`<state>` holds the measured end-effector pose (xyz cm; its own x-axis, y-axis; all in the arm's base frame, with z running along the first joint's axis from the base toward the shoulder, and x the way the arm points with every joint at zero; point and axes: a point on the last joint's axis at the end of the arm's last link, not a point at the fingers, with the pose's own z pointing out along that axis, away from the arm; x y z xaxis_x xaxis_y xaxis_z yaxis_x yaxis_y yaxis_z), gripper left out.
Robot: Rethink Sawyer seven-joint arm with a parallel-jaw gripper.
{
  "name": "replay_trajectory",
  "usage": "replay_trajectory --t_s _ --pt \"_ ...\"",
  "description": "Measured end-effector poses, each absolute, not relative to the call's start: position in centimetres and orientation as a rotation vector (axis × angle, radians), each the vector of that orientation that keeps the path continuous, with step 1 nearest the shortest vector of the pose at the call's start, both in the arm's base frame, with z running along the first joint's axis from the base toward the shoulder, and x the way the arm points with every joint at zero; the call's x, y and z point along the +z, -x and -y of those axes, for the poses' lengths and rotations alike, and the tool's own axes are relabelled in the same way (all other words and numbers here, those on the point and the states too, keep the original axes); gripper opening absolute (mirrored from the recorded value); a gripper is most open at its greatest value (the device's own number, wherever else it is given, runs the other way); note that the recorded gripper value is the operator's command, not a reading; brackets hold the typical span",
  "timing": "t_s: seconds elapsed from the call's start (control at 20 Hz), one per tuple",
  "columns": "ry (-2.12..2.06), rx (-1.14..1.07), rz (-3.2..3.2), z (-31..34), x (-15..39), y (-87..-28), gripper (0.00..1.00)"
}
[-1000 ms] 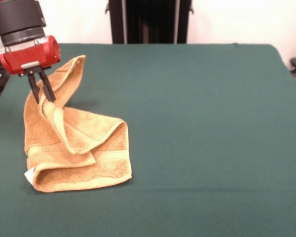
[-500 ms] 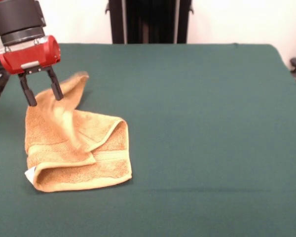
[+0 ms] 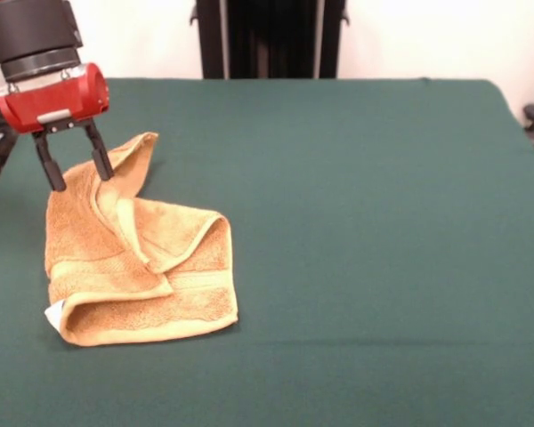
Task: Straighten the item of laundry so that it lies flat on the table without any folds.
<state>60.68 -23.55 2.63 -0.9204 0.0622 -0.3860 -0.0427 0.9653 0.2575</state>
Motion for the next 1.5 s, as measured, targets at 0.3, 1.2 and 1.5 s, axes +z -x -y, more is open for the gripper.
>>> replay_trajectory --t_s 0.3,1.2,1.5 --pt "0.003 0.352 -2.708 23.4 3.3 -61.3 1.00" --pt "0.314 0.208 -2.566 4.6 12.2 -78.6 1.00" --pt "0.325 0.194 -2.523 -0.9 12.6 -83.1 1.00"
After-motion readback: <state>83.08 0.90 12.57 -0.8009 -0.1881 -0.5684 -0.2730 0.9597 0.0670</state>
